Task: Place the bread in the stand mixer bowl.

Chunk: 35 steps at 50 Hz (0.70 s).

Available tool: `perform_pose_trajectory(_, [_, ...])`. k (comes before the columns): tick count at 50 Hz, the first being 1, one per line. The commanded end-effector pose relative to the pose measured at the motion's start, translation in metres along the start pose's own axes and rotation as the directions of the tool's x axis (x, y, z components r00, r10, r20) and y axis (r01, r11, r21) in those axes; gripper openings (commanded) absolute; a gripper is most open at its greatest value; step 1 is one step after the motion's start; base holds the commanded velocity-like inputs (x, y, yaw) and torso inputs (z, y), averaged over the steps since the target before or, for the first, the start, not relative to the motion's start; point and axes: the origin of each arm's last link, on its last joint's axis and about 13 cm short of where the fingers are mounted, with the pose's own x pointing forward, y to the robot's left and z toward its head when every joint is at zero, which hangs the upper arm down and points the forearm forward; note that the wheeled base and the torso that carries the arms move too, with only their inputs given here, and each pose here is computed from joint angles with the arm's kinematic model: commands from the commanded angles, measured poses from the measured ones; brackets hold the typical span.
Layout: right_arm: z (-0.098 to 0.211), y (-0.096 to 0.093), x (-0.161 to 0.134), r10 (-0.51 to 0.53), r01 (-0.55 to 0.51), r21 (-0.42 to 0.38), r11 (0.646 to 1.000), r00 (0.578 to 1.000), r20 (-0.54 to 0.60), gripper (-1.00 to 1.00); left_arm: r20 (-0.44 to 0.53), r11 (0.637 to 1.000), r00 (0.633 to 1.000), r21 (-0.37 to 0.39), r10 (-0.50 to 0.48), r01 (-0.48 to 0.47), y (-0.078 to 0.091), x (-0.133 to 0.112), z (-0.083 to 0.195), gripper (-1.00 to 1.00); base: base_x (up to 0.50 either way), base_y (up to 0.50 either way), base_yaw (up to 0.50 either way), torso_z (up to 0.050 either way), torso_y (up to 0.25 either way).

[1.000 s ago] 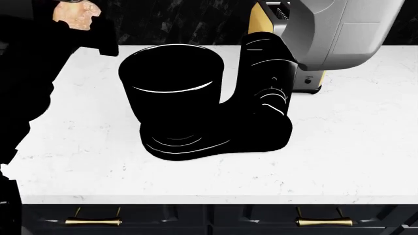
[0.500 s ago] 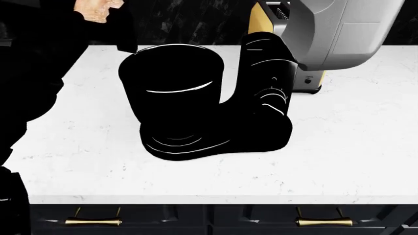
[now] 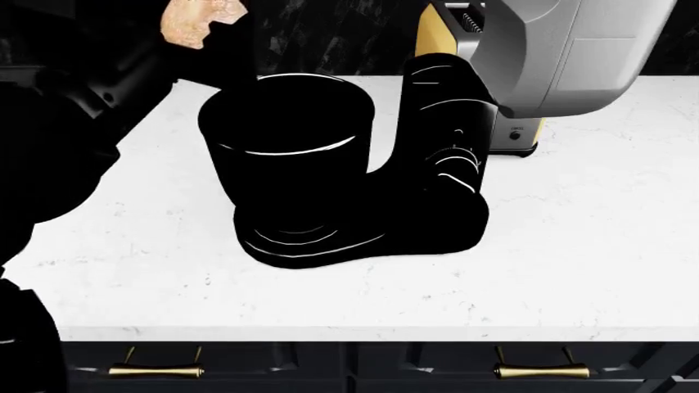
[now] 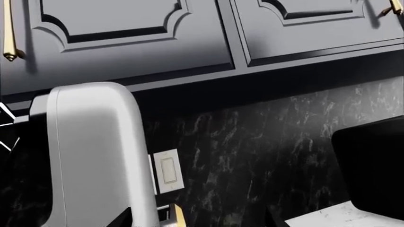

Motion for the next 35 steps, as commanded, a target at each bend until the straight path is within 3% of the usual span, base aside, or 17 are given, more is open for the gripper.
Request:
perform_pose_trajectory(1, [-0.001,-0.001,0.0,0.0,0.0,0.001,1.0,1.0,-0.005,1.0,0.0,0.996,0.997,-0.052,-0.074,0.074,-0.012,-0.006,0.001,-1.0,0.0,0.0,0.0,0.0,0.0])
perform_pose_trajectory(11, [-0.003,0.0,0.0,0.009,-0.009,0.005,1.0,1.0,-0.01,1.0,-0.004,0.986,0.991,-0.095,-0.135,0.134,-0.025,-0.007,0.0,-1.0,0.0,0.0,0.0,0.0,0.0])
perform_pose_trajectory(35, [-0.006,-0.001,-0.001,0.012,-0.011,0.009,1.0,1.0,-0.021,1.0,-0.029,0.98,0.985,-0.113,-0.169,0.165,-0.033,0.005,-0.01,-1.0,0.0,0.0,0.0,0.0,0.0])
